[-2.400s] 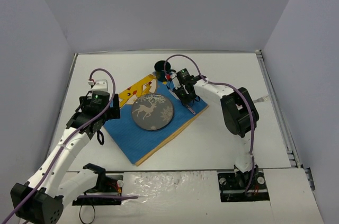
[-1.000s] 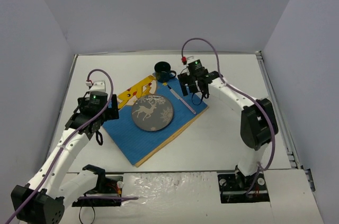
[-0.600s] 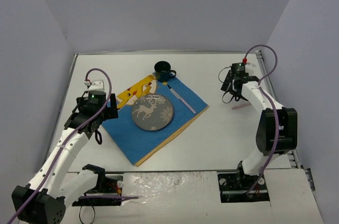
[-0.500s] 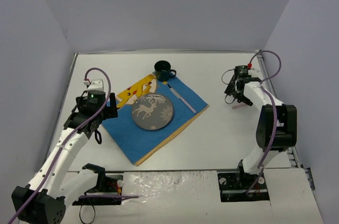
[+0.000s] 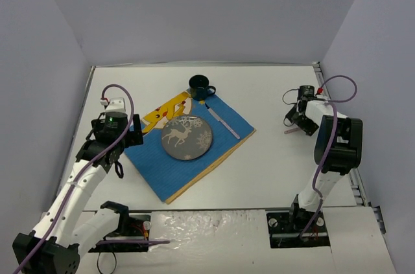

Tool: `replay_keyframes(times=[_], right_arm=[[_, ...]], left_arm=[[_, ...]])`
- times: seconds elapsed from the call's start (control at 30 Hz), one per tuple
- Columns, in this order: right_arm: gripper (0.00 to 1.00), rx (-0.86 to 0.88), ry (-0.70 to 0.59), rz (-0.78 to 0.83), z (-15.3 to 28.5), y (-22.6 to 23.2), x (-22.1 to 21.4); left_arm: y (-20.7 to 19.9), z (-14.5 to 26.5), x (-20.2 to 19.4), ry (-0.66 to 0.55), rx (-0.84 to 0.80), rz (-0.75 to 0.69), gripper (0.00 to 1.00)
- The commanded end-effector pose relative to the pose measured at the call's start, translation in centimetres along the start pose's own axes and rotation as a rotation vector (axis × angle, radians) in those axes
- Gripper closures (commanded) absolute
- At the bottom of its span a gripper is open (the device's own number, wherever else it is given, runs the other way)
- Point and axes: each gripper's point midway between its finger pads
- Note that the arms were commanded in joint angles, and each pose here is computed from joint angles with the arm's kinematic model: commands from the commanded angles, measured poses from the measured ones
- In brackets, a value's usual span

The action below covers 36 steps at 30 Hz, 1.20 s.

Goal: Set the dinner table for one person

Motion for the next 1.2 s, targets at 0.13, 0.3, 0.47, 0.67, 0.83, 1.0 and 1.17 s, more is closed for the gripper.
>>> replay_keyframes(times=[0.13,0.3,0.47,0.67,0.83,1.0,1.17], right_arm=[[0.45,0.032,-0.012,-0.091,-1.6,-0.2,-0.1],[0.72,0.024,-0.007,-0.084,-1.8,-0.6,-0.7],[0.97,0.044,-0.042,-0.058,-0.2,-0.7,0.0],[1.00,0.137,-0.176,0.082,5.8,1.5,2.7],[1.00,0.379,-0.336,0.405,15.0,9.3,1.7],[1.00,0.677,-0.453,0.714,25.4,17.4,-4.1],[1.00,0.859,-0.438,1.035,31.2,22.5,-14.3]], left_arm=[[0.2,0.5,1.8,-0.070,0.005,0.027,0.03],[0.2,0.6,1.8,-0.072,0.002,0.032,0.03],[0.2,1.0,1.5,-0.055,-0.002,0.042,0.03],[0.8,3.9,2.1,-0.037,-0.016,0.055,0.03],[2.0,7.3,3.3,-0.049,-0.011,0.071,0.03],[3.2,9.8,3.8,-0.058,0.006,0.117,0.03],[3.9,11.9,4.6,-0.084,0.002,0.128,0.03]])
Point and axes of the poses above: each gripper's point midway between its finger pads, its own z axis back along the fingers, its own y axis along the line the jaws close on, x = y × z, and after that the axes turned 4 degrees about z, right-handed
